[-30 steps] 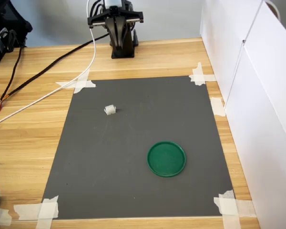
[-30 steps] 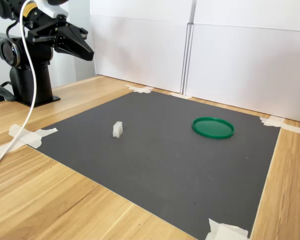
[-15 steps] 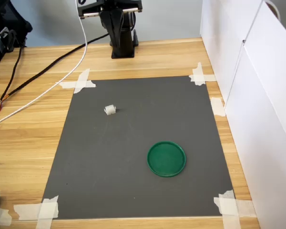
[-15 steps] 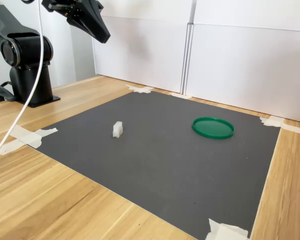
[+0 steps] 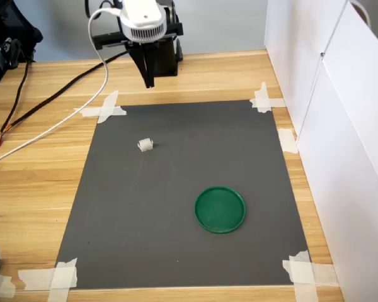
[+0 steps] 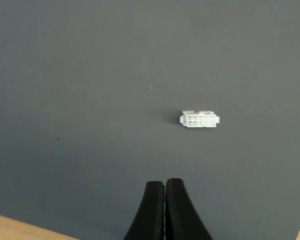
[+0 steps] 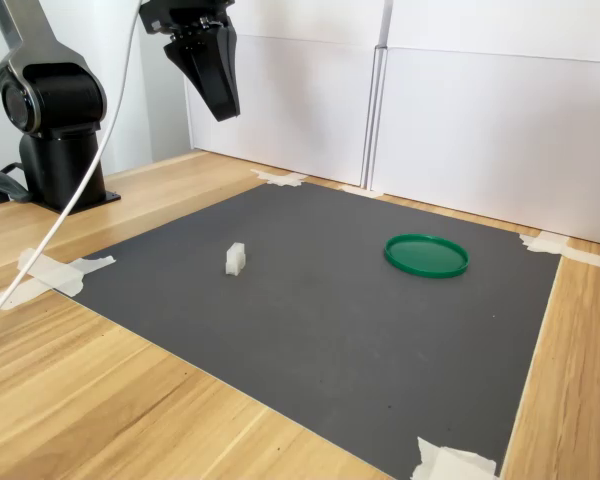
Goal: Grasp a white terminal and put it in the green lid.
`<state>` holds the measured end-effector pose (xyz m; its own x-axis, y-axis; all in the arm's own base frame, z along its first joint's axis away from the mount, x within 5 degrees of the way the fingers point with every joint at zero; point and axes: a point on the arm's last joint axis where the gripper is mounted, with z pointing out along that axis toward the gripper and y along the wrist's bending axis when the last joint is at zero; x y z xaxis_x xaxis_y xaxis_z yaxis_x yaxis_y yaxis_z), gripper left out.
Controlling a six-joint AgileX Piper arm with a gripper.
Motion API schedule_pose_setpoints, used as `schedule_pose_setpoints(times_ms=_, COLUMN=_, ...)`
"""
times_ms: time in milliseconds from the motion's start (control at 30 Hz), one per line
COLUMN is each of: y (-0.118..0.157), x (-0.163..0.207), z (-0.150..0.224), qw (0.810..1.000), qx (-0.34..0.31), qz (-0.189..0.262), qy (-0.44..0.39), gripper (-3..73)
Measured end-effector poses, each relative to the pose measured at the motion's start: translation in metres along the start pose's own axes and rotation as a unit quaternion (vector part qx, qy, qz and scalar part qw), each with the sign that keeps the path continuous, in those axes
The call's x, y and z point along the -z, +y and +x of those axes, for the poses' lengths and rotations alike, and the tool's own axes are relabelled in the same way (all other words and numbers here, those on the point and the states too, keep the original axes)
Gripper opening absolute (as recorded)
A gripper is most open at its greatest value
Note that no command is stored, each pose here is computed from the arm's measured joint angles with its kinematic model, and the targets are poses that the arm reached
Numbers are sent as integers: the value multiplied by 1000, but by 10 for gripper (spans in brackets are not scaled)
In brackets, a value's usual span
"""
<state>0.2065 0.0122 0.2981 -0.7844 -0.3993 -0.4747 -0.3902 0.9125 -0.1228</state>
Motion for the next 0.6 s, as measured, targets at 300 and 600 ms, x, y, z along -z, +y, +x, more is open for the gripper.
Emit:
schedule_pose_setpoints(times_ms=300, y=-11, x=-13, z=-23, qw=999, qx=14, qz=-11, qy=35, gripper=-22)
schedule_pose_setpoints(times_ms=600, y=-12, x=-28, z=-22, qw=993, qx=44, qz=-39, qy=98, gripper=-17)
